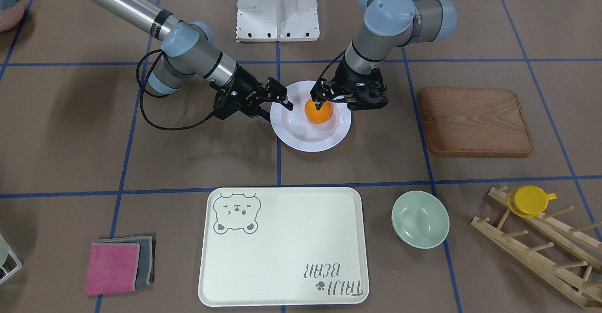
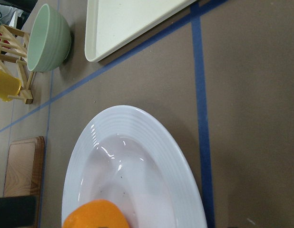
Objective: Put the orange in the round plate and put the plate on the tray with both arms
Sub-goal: 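Lower the orange into the plate and open the left gripper, then slide the plate with the right gripper onto the bear tray while the left arm withdraws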
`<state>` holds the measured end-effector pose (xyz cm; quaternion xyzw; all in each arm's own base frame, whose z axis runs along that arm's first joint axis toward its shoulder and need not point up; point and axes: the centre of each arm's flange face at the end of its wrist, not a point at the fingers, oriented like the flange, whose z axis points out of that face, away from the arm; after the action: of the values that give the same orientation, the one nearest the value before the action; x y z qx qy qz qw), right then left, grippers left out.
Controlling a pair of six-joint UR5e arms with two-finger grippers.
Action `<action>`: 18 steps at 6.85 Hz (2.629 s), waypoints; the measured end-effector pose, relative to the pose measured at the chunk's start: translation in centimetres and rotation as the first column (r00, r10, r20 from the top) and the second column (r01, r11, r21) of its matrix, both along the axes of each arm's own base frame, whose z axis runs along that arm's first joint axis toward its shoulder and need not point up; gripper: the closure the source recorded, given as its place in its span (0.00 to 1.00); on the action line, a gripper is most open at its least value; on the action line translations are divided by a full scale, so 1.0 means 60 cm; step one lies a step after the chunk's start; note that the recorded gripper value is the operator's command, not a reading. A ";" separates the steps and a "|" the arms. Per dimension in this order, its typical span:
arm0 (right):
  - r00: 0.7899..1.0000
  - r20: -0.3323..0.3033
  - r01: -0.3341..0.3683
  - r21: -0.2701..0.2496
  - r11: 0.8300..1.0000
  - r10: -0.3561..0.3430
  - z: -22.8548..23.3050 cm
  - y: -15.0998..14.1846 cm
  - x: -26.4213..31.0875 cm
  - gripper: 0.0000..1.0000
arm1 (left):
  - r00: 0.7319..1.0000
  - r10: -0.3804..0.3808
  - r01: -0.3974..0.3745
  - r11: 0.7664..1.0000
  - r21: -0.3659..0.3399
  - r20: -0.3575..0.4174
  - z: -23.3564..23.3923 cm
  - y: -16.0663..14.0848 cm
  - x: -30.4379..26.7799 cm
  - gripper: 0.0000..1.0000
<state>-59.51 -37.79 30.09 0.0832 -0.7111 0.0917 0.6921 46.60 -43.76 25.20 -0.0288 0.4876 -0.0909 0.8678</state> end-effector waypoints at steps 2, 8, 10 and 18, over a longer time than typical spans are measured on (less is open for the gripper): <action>1.000 0.018 0.002 0.004 1.000 -0.003 -0.011 0.005 -0.005 0.67 | 1.000 0.001 -0.001 1.000 -0.002 -0.013 0.004 -0.026 -0.043 0.02; 0.977 0.208 -0.033 -0.071 0.997 0.047 -0.057 -0.001 0.028 1.00 | 0.999 0.023 -0.021 0.999 0.046 -0.026 0.034 -0.072 -0.148 0.02; 0.967 0.243 -0.053 -0.111 0.992 0.079 -0.065 -0.003 0.030 1.00 | 0.999 0.043 -0.042 0.995 0.087 -0.017 0.066 -0.077 -0.201 0.02; 0.699 0.013 -0.605 -0.523 0.601 0.715 -0.085 -0.184 0.022 1.00 | 0.979 0.105 -0.161 0.926 0.343 0.176 0.248 -0.149 -0.400 0.02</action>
<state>-58.17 -48.83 25.00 0.1563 -0.6544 0.5242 0.5221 22.59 -52.72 40.11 0.1023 0.4245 0.0559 0.8979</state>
